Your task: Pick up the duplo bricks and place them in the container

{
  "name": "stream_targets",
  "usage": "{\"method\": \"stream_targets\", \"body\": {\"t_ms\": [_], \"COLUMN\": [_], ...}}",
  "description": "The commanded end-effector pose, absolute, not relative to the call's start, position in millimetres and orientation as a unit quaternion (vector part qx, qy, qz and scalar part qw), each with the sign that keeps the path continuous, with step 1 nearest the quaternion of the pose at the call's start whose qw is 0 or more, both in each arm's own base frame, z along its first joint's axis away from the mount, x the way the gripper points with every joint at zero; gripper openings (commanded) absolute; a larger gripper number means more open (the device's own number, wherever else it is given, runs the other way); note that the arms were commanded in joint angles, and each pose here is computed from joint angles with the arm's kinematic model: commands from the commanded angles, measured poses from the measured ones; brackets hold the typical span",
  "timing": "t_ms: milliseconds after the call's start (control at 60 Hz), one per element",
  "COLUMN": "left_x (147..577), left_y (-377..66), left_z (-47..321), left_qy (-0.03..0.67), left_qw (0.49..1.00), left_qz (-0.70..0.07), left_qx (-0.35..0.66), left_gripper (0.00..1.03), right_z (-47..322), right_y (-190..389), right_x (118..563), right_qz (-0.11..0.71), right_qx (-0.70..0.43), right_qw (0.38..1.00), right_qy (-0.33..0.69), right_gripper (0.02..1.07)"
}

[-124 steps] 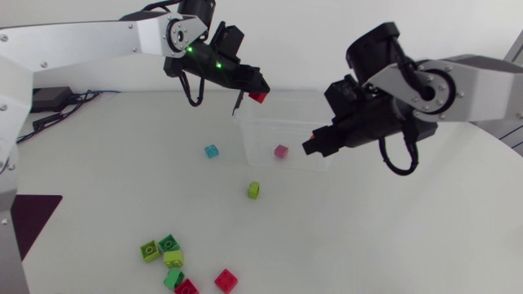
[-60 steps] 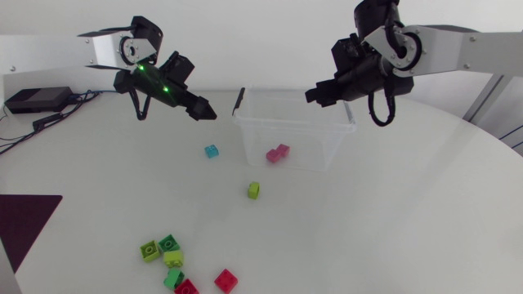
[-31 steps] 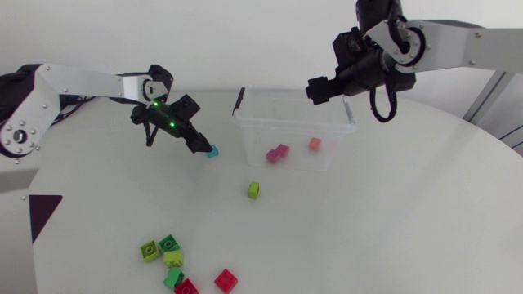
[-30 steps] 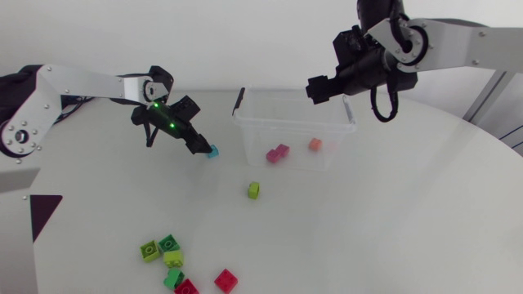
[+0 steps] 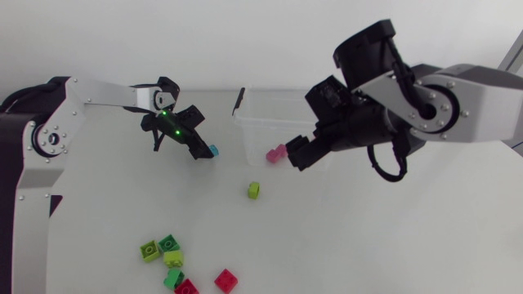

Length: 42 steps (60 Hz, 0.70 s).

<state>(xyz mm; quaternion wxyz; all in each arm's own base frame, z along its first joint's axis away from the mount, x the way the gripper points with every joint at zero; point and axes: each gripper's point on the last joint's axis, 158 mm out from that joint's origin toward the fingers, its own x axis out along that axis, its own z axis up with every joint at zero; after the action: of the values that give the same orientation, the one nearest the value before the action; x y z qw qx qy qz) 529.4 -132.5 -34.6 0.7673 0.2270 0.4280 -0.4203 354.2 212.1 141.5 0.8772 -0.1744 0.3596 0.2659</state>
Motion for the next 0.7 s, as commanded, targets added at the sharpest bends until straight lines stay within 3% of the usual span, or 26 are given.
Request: {"method": "stream_targets", "body": {"t_ms": [0, 67, 150, 200, 233, 417, 683], "left_x": [532.9, 532.3, 532.1, 530.4, 530.7, 523.9, 501.5], "left_y": [-132.8, -133.5, -138.7, -142.6, -145.6, -155.7, -167.3], "left_z": [-50.6, -56.2, -56.4, -56.5, -54.6, -21.7, 85.9], "left_qy": [0.427, 0.428, 0.419, 0.417, 0.412, 0.381, 0.301], "left_qw": [0.76, 0.758, 0.759, 0.757, 0.759, 0.77, 0.798], "left_qz": [-0.43, -0.432, -0.439, -0.444, -0.447, -0.461, -0.473], "left_qx": [0.235, 0.236, 0.236, 0.235, 0.234, 0.222, 0.22], "left_gripper": [0.85, 0.75, 0.55, 0.41, 0.23, 0.23, 0.23], "right_z": [118.3, 99.7, 83.1, 73.1, 66.8, 35.4, 10.7], "right_y": [215.8, 224.0, 231.5, 235.6, 238.0, 248.6, 256.0], "right_x": [334.6, 321.4, 312.4, 310.9, 311.1, 314.9, 328.2], "right_qz": [0.287, 0.306, 0.322, 0.328, 0.333, 0.361, 0.369], "right_qx": [-0.193, -0.208, -0.223, -0.231, -0.232, -0.244, -0.26], "right_qw": [0.859, 0.845, 0.835, 0.829, 0.826, 0.807, 0.795], "right_qy": [0.377, 0.386, 0.387, 0.389, 0.392, 0.399, 0.406], "right_gripper": [0.97, 0.96, 0.96, 0.96, 0.96, 0.96, 0.96]}}
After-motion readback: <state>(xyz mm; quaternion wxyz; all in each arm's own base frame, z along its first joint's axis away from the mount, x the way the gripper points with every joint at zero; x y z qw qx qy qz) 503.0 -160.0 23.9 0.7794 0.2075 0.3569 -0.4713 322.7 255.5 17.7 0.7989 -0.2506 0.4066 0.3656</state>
